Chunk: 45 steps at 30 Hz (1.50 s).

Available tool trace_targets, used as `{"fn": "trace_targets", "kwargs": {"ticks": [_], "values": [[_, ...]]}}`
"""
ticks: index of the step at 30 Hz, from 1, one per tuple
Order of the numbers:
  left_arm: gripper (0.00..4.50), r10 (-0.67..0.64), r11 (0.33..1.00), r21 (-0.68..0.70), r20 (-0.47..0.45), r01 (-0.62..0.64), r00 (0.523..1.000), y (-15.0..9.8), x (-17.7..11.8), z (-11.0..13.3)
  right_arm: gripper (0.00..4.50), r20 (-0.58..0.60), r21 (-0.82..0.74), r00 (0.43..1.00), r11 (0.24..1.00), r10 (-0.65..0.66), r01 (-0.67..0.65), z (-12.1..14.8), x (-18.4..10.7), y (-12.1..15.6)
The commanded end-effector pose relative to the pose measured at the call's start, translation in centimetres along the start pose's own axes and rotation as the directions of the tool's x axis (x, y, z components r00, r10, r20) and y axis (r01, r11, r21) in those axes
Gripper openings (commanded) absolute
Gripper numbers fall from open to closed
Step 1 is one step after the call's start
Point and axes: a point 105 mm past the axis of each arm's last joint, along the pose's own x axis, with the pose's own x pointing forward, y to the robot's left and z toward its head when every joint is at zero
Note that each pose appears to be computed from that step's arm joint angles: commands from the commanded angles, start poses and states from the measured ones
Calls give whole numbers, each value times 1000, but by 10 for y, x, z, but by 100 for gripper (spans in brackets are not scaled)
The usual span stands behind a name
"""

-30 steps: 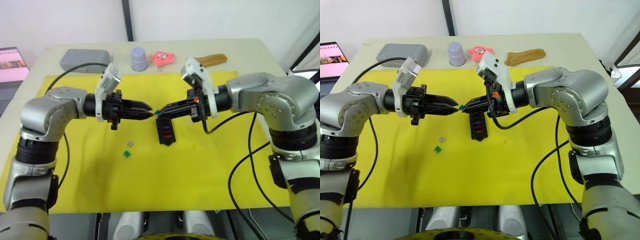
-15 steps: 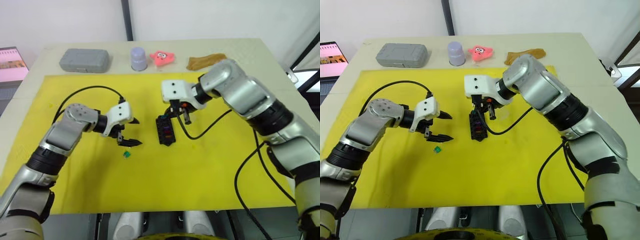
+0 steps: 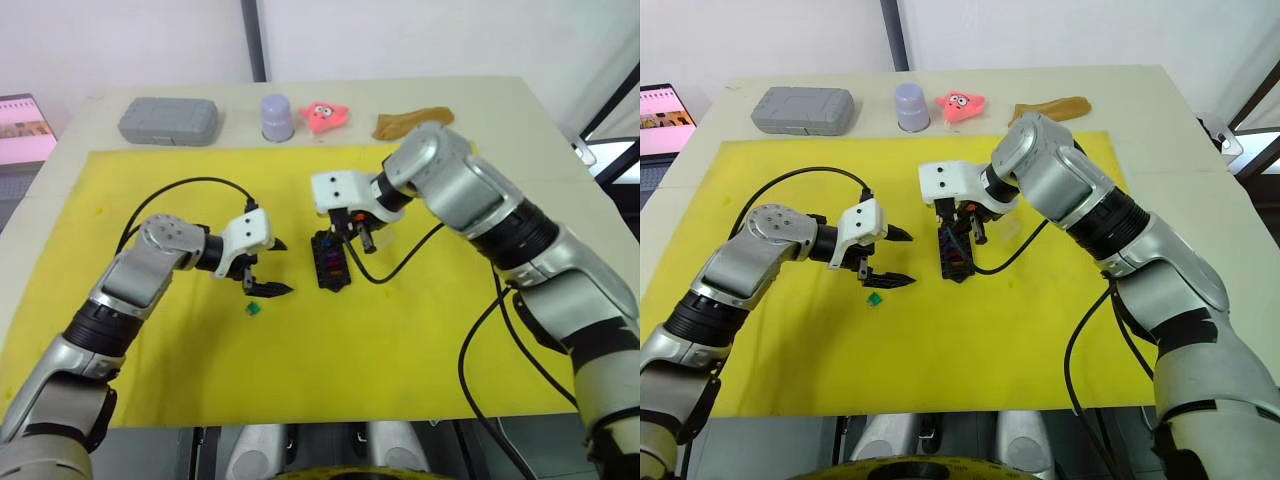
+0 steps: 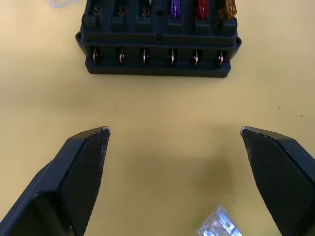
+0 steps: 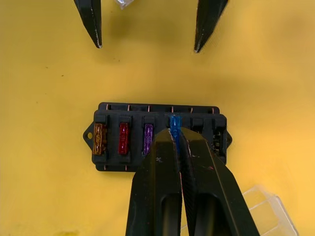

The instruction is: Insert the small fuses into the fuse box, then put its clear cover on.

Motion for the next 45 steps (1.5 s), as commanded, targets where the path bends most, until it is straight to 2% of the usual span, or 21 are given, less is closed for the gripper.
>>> {"fn": "trace_targets", "kwargs": {"ticks": [1,10,21,45], "values": [[447,32,998,52,29,-33,999,4,-6,13,0,-11,-23,1000,1000,-18,18,1,-2,-2],[447,23,998,65,52,-26,998,2,-3,18,0,-34,-30,999,999,-25,24,-6,0,-4],[447,21,997,78,87,-27,996,6,3,24,0,-19,-32,999,999,-26,26,-1,1,-5],[447,8,996,87,86,-15,996,8,15,23,0,-76,-101,996,994,-53,45,-12,15,-6]]}}
